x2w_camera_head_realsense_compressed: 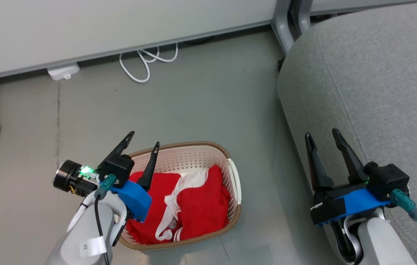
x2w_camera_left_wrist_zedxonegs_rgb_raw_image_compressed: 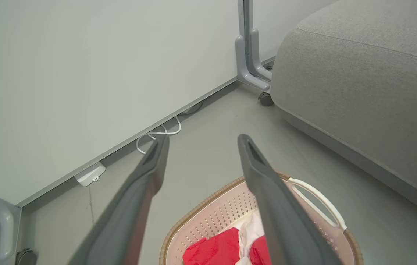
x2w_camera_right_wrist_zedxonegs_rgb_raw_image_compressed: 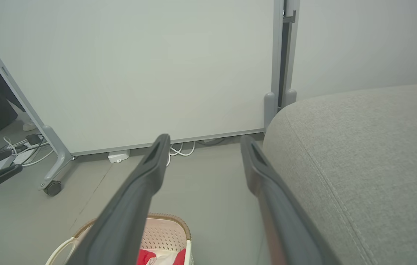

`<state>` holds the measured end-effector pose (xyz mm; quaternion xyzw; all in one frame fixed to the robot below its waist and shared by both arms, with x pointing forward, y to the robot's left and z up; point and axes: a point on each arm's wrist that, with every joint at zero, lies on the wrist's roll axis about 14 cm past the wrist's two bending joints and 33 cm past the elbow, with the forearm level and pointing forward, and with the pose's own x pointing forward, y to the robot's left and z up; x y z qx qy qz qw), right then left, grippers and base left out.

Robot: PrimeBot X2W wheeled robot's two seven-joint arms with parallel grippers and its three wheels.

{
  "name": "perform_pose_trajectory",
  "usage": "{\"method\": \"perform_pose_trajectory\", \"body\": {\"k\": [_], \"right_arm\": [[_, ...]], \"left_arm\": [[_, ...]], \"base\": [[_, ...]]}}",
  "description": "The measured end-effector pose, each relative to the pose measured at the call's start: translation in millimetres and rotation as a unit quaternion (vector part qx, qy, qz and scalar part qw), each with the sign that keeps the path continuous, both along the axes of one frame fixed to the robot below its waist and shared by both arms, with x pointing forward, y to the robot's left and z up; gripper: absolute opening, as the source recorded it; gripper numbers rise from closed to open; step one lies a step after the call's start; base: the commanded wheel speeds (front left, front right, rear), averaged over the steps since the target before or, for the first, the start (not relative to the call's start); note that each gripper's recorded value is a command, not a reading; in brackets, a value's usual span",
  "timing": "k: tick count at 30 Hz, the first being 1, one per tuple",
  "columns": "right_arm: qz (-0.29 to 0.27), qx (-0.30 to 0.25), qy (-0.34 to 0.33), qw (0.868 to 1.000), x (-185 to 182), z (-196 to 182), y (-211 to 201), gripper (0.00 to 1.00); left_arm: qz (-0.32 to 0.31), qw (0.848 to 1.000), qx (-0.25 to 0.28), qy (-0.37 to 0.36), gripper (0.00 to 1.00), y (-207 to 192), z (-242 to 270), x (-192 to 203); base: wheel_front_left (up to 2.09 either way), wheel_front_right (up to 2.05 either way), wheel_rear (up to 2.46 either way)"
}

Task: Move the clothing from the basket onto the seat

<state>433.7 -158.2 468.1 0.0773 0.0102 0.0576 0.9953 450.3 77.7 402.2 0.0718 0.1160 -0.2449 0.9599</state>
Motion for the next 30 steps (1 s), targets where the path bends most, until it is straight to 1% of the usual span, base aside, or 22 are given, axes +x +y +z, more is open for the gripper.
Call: {"method": "perform_pose_trajectory", "body": {"k": [6,8,10,15,21,26,30], "right_arm": [[-0.007,-0.003,0.015,1.0,19.3,-17.2,-6.7,1.0],[-0.008,-0.005,0.019,1.0,26.0,-23.3,-8.9,1.0],[-0.01,-0.008,0.024,1.0,32.5,-29.9,-11.4,1.0],[-0.019,-0.015,0.039,0.999,45.5,-49.3,-20.4,1.0],[-0.026,-0.022,0.053,0.998,60.8,-71.5,-28.5,1.0],[-0.028,-0.027,0.065,0.997,71.4,-91.2,-32.7,1.0],[-0.026,-0.032,0.076,0.996,77.1,-107.7,-34.0,1.0]], "left_arm": [[-0.071,0.994,0.056,0.058,1.0,-14.6,-54.4,9.1],[-0.094,0.989,0.077,0.081,1.0,-17.2,-75.1,9.3],[-0.119,0.981,0.108,0.11,1.0,-15.1,-101.4,4.2],[-0.184,0.956,0.167,0.159,1.0,-16.9,-151.1,-3.9],[-0.248,0.916,0.237,0.208,1.0,-7.4,-204.5,-14.8],[-0.292,0.88,0.287,0.241,1.0,-0.6,-242.3,-20.3],[-0.3,0.857,0.319,0.271,1.0,8.4,-268.9,-20.5]], "base": [[0.0,0.0,0.0],[0.0,0.0,0.0],[0.0,0.0,0.0],[0.0,0.0,0.0],[0.0,0.0,0.0],[0.0,0.0,0.0],[0.0,0.0,0.0]]}}
